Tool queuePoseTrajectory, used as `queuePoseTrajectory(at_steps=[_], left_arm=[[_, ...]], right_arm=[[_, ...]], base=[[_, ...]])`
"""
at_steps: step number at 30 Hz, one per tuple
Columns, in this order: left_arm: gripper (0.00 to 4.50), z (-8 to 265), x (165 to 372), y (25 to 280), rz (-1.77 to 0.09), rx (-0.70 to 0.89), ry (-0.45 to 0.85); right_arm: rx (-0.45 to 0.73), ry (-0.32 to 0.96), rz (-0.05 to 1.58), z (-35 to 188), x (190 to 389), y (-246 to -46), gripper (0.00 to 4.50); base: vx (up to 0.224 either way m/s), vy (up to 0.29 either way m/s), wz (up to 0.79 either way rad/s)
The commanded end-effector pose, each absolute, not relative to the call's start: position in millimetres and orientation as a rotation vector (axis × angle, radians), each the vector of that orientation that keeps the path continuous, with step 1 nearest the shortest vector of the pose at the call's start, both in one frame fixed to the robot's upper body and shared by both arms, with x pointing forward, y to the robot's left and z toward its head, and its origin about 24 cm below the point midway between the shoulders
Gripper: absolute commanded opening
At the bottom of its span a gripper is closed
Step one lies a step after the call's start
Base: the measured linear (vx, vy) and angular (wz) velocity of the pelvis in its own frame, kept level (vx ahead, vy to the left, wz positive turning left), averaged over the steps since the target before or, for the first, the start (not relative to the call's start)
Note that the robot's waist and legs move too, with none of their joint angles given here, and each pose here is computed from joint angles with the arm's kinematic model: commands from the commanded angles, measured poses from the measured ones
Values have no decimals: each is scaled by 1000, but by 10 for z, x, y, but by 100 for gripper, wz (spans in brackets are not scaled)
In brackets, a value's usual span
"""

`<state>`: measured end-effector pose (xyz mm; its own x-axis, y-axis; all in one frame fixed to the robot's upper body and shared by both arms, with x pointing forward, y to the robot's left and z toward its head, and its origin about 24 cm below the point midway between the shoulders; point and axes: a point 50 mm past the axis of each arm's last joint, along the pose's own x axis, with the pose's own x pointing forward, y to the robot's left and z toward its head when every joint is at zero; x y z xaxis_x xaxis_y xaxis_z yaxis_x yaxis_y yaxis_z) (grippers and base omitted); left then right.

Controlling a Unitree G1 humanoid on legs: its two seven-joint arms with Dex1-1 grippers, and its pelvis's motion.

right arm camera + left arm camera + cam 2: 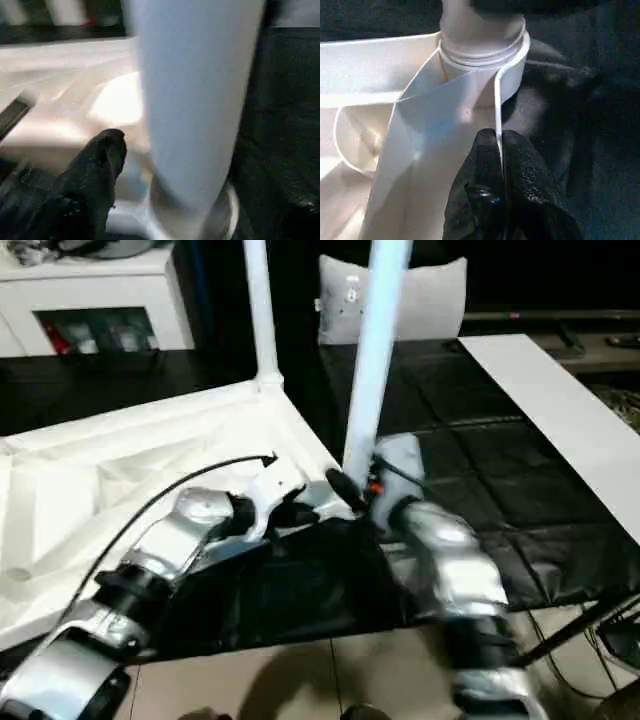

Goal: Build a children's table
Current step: Rotate leg to tighten

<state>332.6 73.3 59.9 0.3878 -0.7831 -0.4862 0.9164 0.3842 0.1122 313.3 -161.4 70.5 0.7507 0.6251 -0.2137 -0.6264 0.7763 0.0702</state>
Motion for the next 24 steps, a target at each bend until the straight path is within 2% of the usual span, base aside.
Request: queuePoseTrajectory(at_steps=[1,3,12,13,17,19,21,23,24], left_arm=[[0,714,3303,741,-1218,404,276],[0,688,3260,789,-1283,412,284],[0,661,3108,1025,-1580,515,333],[0,659,3102,1052,-1604,532,344],[0,668,3077,1093,-1674,564,358],[0,679,3063,1112,-1714,580,369],[0,693,3062,1125,-1744,604,368],[0,702,3066,1125,-1751,604,364],[0,707,3070,1122,-1754,604,361]], right_arm=[[-61,223,824,745,3073,-1663,389],[-62,239,911,746,3025,-1707,415],[-95,259,1244,807,2882,-1809,415],[-96,260,1282,812,2867,-1804,389],[-81,271,1348,814,2845,-1784,378],[-83,290,1394,803,2830,-1757,339],[-97,301,1439,778,2821,-1716,337],[-111,304,1447,756,2826,-1699,298],[-117,311,1456,739,2825,-1688,298]], base=[[0,0,0],[0,0,0],[0,0,0],[0,0,0],[0,0,0],[0,0,0],[0,0,0],[0,0,0],[0,0,0]])
